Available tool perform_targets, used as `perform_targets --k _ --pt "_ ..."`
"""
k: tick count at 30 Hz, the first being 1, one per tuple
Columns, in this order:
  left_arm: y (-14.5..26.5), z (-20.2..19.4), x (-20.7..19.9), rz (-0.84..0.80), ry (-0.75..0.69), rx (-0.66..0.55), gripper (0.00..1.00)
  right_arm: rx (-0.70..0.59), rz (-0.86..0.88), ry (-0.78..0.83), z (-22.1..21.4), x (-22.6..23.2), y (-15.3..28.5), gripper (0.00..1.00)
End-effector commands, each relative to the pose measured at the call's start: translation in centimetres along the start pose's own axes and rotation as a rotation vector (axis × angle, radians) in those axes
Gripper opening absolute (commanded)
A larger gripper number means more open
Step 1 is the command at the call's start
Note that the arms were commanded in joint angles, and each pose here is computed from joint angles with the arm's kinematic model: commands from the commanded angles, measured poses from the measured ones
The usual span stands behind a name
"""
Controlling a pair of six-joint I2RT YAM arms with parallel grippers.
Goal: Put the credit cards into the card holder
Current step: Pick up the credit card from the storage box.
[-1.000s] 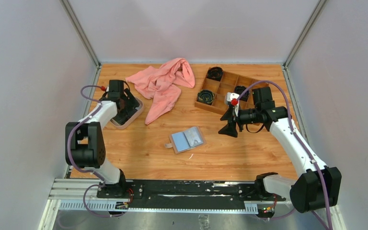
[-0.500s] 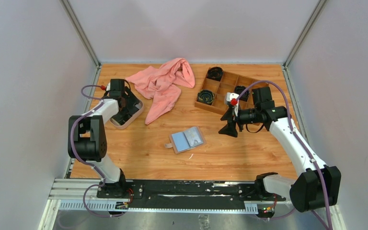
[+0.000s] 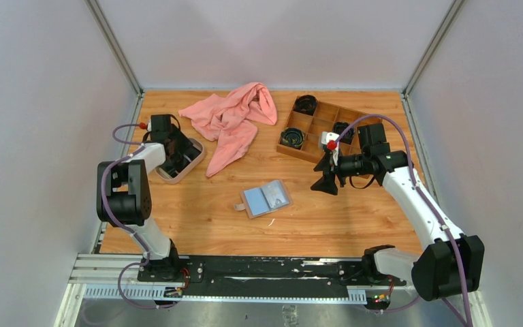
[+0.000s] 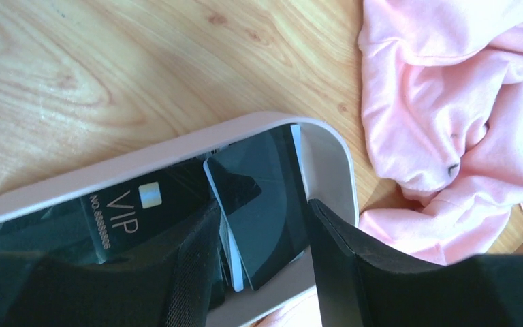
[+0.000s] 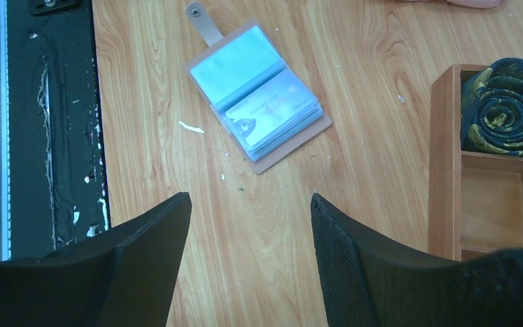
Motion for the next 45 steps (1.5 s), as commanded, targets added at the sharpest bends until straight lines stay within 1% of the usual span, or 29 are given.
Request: perform_targets --k 1,5,9,10,14,18,23,26,32,36,45 --pt "-1.2 -1.0 0.5 -0.052 -0.011 0.063 0.55 0.014 -0.008 0.002 -0.4 -0.1 0.2 0.69" --pt "-1.5 -1.3 1.0 -0.039 -0.01 0.09 0.61 0.016 -0.011 0.004 -0.4 -0.1 0.3 0.69" --pt "-1.3 -1.7 0.9 -0.108 -0.005 0.112 0.61 0.018 -0.008 0.003 -0.5 -0.1 0.3 0.69" --pt "-1.3 -1.6 0.6 -0.142 -0.004 0.102 0.6 0.019 -0.009 0.004 -0.5 -0.1 0.3 0.69" --pt "-0.9 -1.3 -0.3 -0.211 -0.014 0.111 0.51 0.02 -0.01 0.006 -0.5 -0.1 0.3 0.69" --pt "-0.5 -1.0 -0.9 -0.25 -0.001 0.115 0.46 0.021 -0.01 0.006 -0.5 -0.1 0.3 0.69" --pt "0.0 -0.8 -1.7 -0.309 0.023 0.115 0.36 0.022 -0.009 0.005 -0.5 -0.2 0.2 0.69" --pt "0.1 -0.8 -2.1 -0.341 0.037 0.13 0.34 0.023 -0.011 0.005 -0.6 -0.2 0.3 0.69" --pt "0.1 -1.1 -2.5 -0.385 0.056 0.157 0.33 0.025 -0.01 0.004 -0.6 -0.2 0.2 0.69" --pt "-0.3 -1.4 -2.8 -0.424 0.068 0.191 0.36 0.028 -0.012 0.005 -0.6 -0.2 0.2 0.69" --pt "-1.6 -2.2 -3.2 -0.495 0.101 0.263 0.38 0.031 -0.013 0.006 -0.7 -0.3 0.2 0.69"
Point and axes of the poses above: each gripper's point midway between its finger pads, its own y axis back along the fingers, its own x axis along the line the jaws close on, z = x × y, the point moved 8 cm from there along y, back along the fingers, and after that the axes turned 4 degrees about y, right-handed, at the moved point
